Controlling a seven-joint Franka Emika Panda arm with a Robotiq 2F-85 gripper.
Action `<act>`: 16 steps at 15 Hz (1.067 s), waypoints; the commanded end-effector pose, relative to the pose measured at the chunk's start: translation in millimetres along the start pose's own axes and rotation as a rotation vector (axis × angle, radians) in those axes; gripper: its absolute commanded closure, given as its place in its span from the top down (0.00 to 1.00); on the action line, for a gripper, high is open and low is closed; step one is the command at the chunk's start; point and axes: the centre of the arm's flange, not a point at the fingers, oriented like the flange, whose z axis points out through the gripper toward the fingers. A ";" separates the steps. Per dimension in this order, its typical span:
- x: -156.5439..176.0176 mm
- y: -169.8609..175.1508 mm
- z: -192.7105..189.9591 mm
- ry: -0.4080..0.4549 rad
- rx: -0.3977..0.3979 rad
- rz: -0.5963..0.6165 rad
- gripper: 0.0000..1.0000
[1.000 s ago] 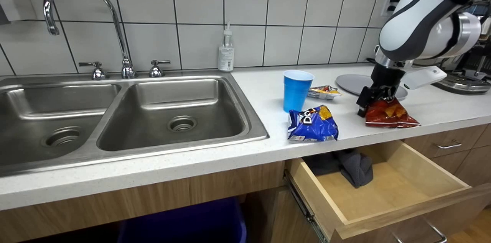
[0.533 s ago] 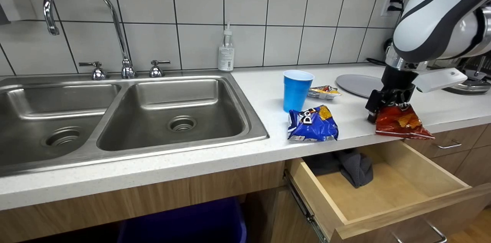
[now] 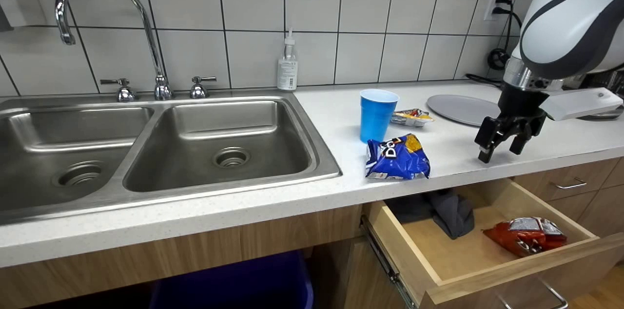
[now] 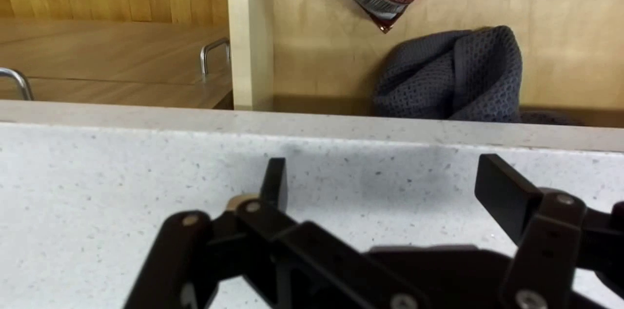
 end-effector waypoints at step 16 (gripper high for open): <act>-12.2 -10.1 -43.2 0.025 0.029 -0.024 1.00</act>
